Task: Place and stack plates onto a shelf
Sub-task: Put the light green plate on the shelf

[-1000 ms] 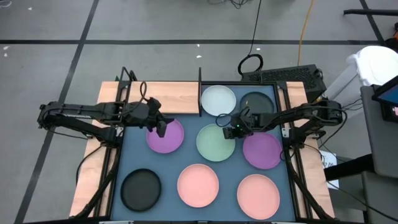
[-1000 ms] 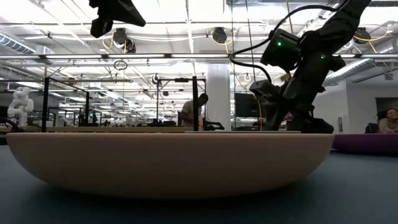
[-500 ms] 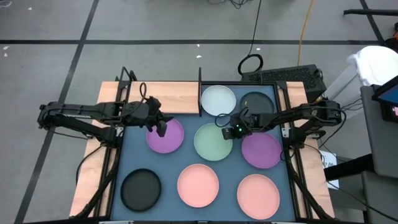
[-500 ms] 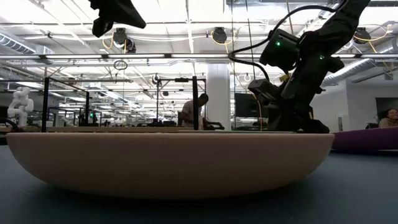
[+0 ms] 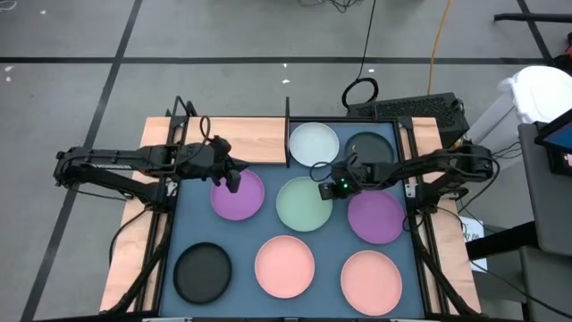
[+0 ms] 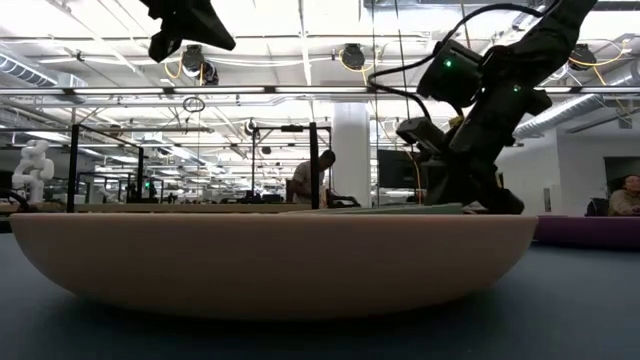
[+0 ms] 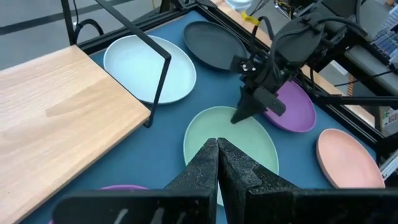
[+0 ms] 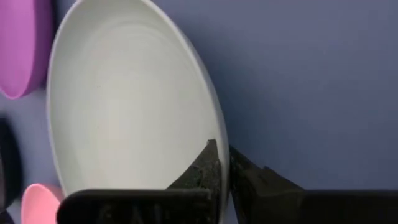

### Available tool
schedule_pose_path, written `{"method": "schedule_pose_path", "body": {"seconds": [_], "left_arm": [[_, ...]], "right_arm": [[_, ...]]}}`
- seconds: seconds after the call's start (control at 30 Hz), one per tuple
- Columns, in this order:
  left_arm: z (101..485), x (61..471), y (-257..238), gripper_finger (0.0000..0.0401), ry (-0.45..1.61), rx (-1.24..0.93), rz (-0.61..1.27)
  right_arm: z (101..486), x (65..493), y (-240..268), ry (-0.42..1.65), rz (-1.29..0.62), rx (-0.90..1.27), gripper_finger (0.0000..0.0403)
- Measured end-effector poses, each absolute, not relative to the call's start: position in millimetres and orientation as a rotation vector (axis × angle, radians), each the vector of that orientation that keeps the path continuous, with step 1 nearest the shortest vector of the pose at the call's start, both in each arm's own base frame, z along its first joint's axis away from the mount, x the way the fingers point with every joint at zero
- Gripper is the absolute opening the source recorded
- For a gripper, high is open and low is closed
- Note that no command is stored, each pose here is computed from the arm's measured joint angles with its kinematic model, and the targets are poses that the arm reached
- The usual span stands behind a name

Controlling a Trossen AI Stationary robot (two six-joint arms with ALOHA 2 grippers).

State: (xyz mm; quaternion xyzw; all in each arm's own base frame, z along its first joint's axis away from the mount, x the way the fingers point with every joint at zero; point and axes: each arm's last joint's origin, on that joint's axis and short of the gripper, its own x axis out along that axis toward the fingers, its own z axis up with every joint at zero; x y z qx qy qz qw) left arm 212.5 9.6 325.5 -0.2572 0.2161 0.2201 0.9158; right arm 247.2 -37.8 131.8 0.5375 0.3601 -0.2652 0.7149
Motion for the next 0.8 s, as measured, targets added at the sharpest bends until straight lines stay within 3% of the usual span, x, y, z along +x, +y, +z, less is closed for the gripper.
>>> {"method": "schedule_pose_path", "body": {"seconds": [0.37, 0.8], "left_arm": [[325.5, 212.1, 11.3, 0.0013, 0.409, -0.594, 0.520], [320.4, 207.9, 18.7, 0.0127, 0.406, -0.742, 0.635]], "right_arm": [[161.3, 244.3, -35.0, 0.656, -0.520, 1.262, 0.0002], [191.6, 236.1, -27.7, 0.529, -0.456, 1.363, 0.0002]]}}
